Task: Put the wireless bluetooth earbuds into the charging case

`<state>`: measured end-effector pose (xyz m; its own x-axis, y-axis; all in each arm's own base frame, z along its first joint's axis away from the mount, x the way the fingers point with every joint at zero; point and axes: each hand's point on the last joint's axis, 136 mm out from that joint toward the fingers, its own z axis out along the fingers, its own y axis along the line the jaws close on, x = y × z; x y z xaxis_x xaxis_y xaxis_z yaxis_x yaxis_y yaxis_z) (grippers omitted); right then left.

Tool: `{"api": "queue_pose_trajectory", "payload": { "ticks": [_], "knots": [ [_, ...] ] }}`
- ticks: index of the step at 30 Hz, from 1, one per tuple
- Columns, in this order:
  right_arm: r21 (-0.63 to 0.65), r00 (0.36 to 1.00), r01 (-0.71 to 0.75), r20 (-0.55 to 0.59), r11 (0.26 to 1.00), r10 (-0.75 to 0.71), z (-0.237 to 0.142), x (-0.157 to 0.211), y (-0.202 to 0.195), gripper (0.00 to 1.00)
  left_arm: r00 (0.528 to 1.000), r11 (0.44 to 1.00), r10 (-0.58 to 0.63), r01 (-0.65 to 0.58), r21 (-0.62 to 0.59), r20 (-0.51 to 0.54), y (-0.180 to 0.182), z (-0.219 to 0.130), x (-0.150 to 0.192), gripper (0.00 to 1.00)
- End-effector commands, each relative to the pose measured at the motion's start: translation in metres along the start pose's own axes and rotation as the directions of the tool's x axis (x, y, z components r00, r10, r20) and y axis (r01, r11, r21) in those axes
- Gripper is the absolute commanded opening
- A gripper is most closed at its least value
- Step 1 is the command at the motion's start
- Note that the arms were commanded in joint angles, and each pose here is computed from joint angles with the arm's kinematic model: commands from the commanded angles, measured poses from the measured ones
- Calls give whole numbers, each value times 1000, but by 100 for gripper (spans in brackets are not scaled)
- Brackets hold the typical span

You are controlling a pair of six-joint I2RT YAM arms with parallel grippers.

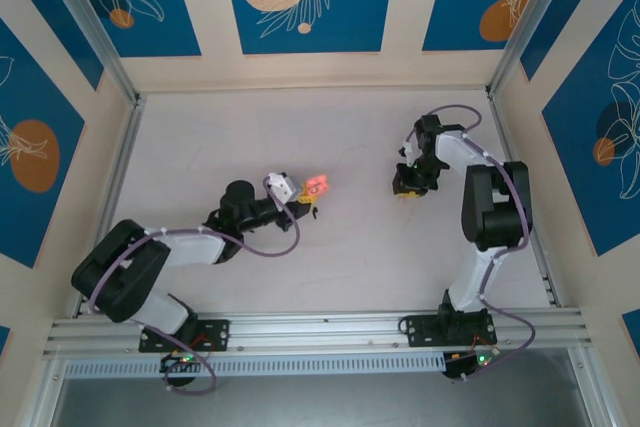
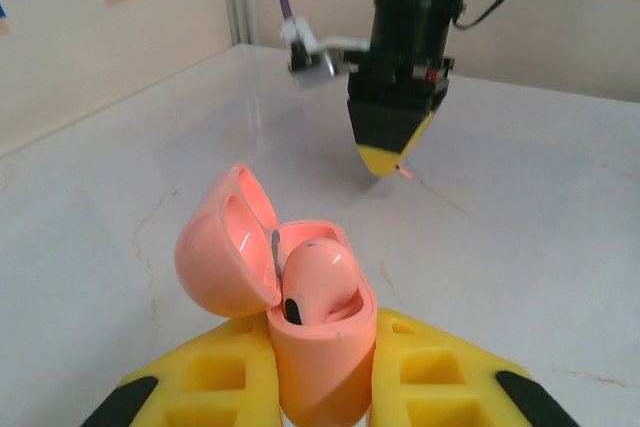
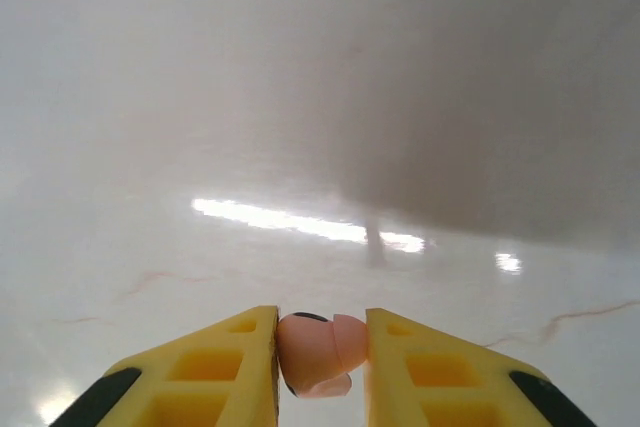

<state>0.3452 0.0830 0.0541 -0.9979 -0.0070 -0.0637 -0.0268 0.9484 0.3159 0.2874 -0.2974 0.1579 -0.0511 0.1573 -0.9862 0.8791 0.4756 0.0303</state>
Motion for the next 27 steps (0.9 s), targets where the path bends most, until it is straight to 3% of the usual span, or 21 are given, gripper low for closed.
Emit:
{"api": "queue_pose_trajectory", "payload": {
  "ticks": [1, 6, 12, 18, 27],
  "knots": [
    [-210, 990, -33, 129, 977, 61, -16, -15, 37, 25, 997, 1000, 25, -26, 14, 75, -7, 9, -15, 11],
    [-453, 961, 44, 263, 890, 86, -39, -19, 78, 25, 995, 999, 25, -28, 27, 97, -13, 21, -12, 11],
    [-623, 925, 121, 353, 773, 140, -63, -17, 108, 24, 991, 1000, 20, -22, 18, 135, -15, 33, -9, 11],
    [-680, 913, 186, 387, 709, 132, -75, -5, 135, 24, 985, 1000, 19, -20, 5, 172, -15, 42, -9, 11],
    [-642, 885, 297, 464, 707, 49, -93, 17, 170, 25, 979, 1000, 20, -19, -5, 201, -16, 43, -14, 11]
  ]
}}
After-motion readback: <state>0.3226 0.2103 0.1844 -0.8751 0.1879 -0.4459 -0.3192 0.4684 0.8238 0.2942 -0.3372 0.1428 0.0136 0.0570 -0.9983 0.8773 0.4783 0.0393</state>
